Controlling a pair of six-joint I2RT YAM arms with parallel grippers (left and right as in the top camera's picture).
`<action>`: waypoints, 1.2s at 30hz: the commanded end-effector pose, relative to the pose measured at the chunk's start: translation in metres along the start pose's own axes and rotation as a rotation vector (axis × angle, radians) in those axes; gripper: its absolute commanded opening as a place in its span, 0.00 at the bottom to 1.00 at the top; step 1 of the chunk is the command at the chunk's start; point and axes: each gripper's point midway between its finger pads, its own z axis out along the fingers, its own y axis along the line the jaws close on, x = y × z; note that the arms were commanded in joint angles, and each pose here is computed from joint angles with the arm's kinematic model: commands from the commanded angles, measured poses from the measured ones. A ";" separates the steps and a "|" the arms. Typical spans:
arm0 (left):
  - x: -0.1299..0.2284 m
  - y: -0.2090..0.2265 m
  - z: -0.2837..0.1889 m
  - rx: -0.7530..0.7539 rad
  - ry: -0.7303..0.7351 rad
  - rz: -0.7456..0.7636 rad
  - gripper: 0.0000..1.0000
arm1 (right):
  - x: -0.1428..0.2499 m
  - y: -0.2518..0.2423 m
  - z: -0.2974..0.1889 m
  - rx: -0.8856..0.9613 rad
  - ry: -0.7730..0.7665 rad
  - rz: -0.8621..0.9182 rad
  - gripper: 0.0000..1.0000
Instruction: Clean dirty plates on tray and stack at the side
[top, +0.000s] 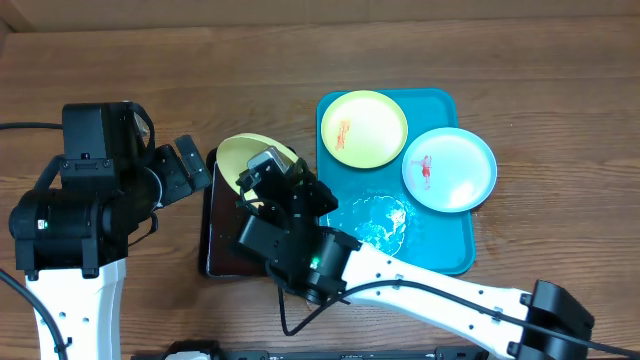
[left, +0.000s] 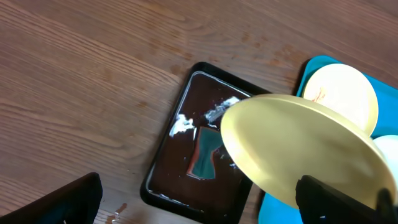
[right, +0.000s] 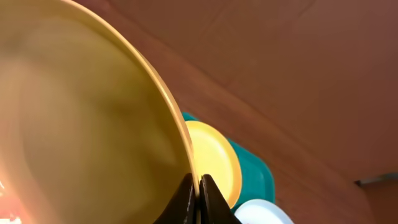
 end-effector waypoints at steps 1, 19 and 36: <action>-0.003 -0.001 -0.007 0.016 -0.021 0.014 1.00 | -0.028 -0.025 -0.019 0.018 -0.063 0.034 0.04; -0.003 -0.001 -0.007 0.016 -0.021 0.014 1.00 | -0.039 -0.014 -0.036 -0.016 -0.115 -0.103 0.04; -0.003 -0.001 -0.007 0.016 -0.021 0.014 1.00 | -0.039 -0.014 -0.036 -0.015 -0.115 -0.106 0.04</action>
